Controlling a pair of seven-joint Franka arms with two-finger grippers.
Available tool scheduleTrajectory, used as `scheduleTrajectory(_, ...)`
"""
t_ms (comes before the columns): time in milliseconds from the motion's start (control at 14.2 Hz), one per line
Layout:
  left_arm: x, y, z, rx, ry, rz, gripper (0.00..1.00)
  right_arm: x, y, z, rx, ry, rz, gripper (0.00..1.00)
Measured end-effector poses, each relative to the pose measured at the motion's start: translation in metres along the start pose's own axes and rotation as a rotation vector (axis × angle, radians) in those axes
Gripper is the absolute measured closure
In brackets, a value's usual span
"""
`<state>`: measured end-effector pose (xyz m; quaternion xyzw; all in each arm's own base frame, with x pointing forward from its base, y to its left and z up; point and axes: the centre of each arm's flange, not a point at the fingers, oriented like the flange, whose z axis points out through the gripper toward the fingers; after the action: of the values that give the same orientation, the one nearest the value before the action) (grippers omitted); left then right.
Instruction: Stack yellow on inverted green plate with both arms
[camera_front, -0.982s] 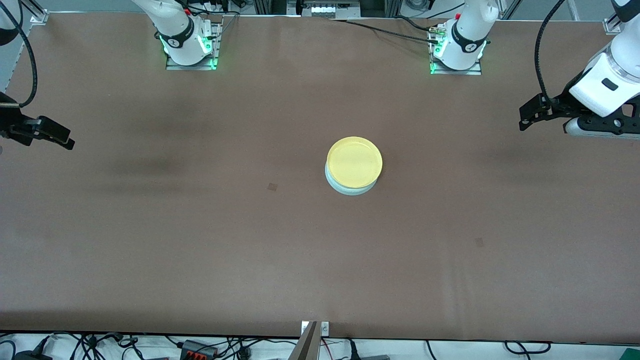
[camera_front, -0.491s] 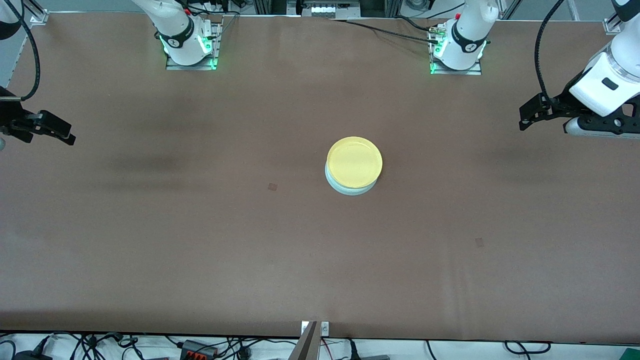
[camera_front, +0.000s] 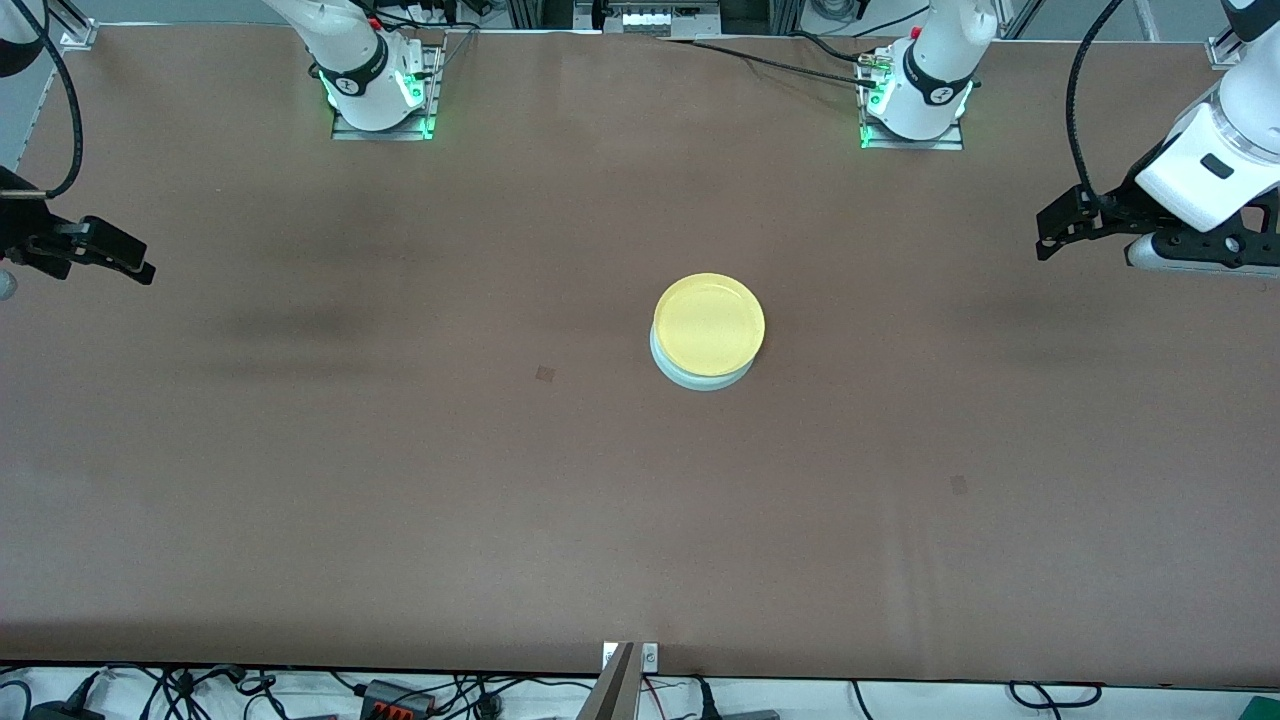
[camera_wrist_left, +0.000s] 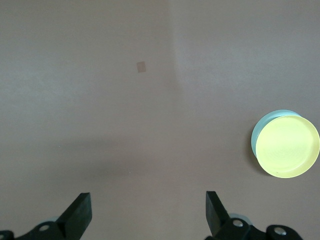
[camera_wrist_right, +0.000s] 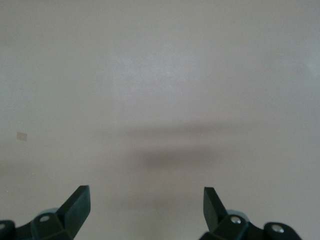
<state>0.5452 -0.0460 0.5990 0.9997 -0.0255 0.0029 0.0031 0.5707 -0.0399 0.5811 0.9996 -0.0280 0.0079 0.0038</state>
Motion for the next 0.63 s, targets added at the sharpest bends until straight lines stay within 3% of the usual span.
scheduleTrajectory(632,-0.002,0.001,0.001,0.0,-0.015,0.002,0.0,-0.014,-0.014,0.007,0.003,0.013,-0.024,0.0)
